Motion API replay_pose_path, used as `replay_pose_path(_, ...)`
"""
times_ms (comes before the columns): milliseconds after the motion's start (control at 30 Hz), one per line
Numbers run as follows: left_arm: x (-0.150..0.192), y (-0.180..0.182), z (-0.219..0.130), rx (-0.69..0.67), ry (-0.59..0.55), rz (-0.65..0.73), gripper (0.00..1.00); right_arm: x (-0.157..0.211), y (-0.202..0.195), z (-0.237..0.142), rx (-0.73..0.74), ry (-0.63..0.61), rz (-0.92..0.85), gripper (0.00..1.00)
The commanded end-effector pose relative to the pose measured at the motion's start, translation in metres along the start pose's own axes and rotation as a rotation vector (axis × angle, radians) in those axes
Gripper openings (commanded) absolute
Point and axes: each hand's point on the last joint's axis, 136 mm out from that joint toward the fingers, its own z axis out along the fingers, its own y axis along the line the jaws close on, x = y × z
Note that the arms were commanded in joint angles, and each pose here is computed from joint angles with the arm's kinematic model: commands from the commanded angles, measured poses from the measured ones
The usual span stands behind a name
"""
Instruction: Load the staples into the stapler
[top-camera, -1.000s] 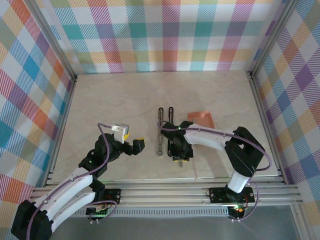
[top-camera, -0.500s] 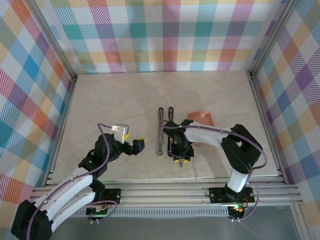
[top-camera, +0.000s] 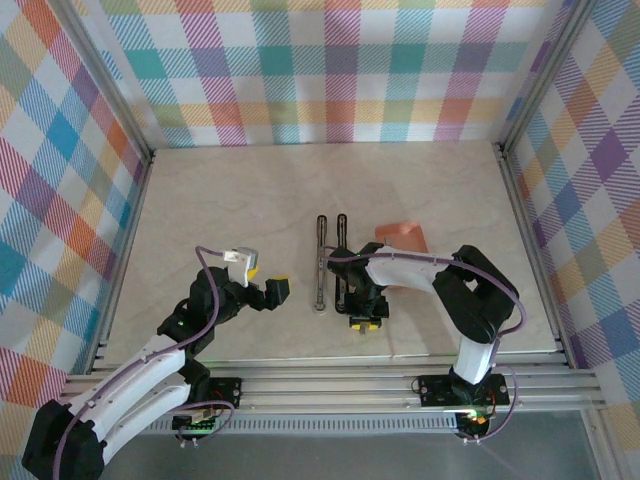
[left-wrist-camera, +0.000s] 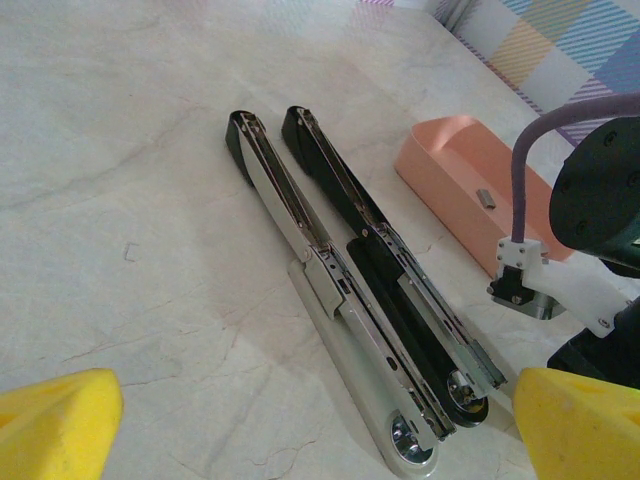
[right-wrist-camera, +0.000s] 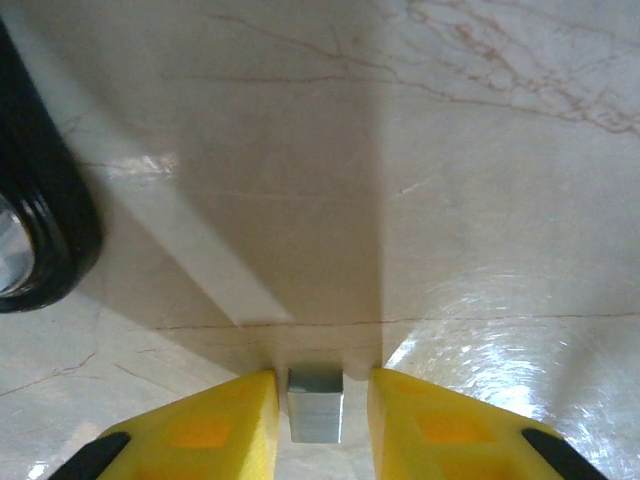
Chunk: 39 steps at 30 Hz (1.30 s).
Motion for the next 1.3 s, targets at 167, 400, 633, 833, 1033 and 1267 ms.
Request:
replay_pose_path(167,0.003,-0.006,0.0,0.029,0.002,-0.002,1.0,-0.001,-0.004,0.009,0.0,0.013,0.011,0.25)
replay_pose_path(400,0.003,-0.005,0.0,0.028,0.003,-0.002,1.0,0.003,-0.007,0.015,-0.004,0.027,0.021,0.21)
replay_pose_path(633,0.004,-0.005,0.0,0.026,0.002,-0.002,1.0,-0.005,-0.009,0.002,-0.024,-0.061,0.021,0.19)
replay_pose_path(833,0.006,-0.004,0.002,0.024,0.005,-0.004,1.0,-0.018,0.001,-0.021,-0.084,-0.202,0.007,0.18)
replay_pose_path(1033,0.009,0.0,0.004,0.007,0.014,-0.007,1.0,-0.03,0.025,-0.041,-0.145,-0.349,0.003,0.18)
replay_pose_path(1267,0.012,0.008,0.003,-0.036,0.026,-0.014,1.0,-0.039,0.062,-0.066,-0.17,-0.496,-0.045,0.18)
